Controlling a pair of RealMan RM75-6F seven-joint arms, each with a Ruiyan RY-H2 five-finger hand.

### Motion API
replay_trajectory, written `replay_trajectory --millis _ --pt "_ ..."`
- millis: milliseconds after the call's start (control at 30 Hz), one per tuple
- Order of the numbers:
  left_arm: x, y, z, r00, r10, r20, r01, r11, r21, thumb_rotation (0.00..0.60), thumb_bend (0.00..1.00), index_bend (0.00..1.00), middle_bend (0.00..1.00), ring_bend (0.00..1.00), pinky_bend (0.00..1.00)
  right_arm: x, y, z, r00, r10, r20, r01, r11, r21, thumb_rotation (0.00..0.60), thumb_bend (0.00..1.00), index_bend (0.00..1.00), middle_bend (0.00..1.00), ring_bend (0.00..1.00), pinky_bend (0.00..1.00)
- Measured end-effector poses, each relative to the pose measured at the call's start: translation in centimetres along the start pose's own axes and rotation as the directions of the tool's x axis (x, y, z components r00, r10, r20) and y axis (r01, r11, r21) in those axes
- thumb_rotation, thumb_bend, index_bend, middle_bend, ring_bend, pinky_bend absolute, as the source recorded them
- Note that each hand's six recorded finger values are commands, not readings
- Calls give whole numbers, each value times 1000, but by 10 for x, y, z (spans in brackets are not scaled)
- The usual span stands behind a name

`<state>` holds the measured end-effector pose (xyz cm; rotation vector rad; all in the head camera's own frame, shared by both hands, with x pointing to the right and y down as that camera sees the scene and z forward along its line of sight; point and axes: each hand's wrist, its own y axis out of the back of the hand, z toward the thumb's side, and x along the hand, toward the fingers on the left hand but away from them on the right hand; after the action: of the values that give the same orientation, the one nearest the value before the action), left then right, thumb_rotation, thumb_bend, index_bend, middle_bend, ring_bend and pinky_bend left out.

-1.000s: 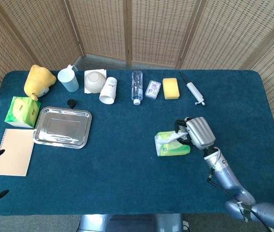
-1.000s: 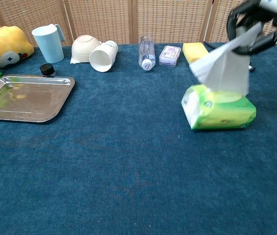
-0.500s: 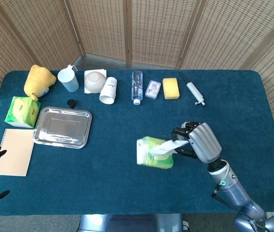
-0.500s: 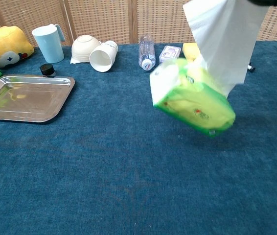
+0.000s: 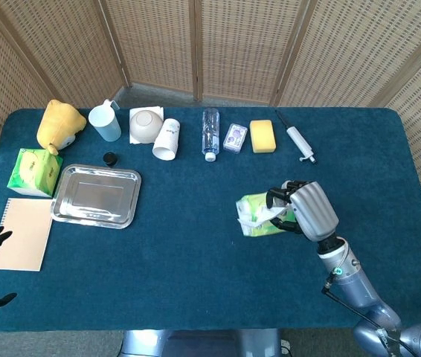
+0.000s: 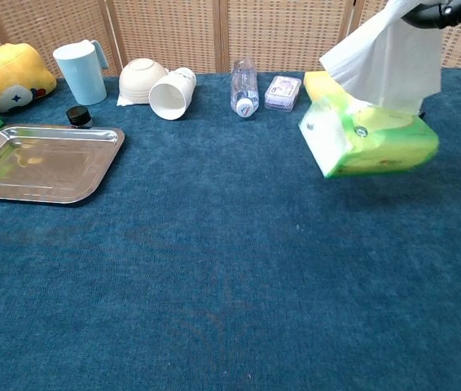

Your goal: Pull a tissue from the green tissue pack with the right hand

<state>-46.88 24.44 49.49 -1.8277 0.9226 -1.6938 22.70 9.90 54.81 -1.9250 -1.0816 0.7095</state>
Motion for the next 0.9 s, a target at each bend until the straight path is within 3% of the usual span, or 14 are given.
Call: replay_trajectory --millis 200,467,733,900 --pt "-1 0 -1 1000 -5 -2 5 1000 0 600 0 0 0 0 0 -7 -17 -23 994 55 91 -54 998 -8 600 557 798 835 654 724" --pt "0 -3 1 1000 -15 2 15 1000 4 600 0 0 0 0 0 -11 4 -36 989 -107 106 107 994 6 600 564 800 838 656 724" --pt "1 -4 1 1000 -19 1 19 1000 6 600 0 0 0 0 0 -11 -6 -43 990 -60 127 62 998 -15 600 564 800 838 656 724" --pt "1 -4 1 1000 -20 0 20 1000 6 600 0 0 0 0 0 1 -13 -33 996 -19 92 22 999 -33 600 565 800 838 656 724"
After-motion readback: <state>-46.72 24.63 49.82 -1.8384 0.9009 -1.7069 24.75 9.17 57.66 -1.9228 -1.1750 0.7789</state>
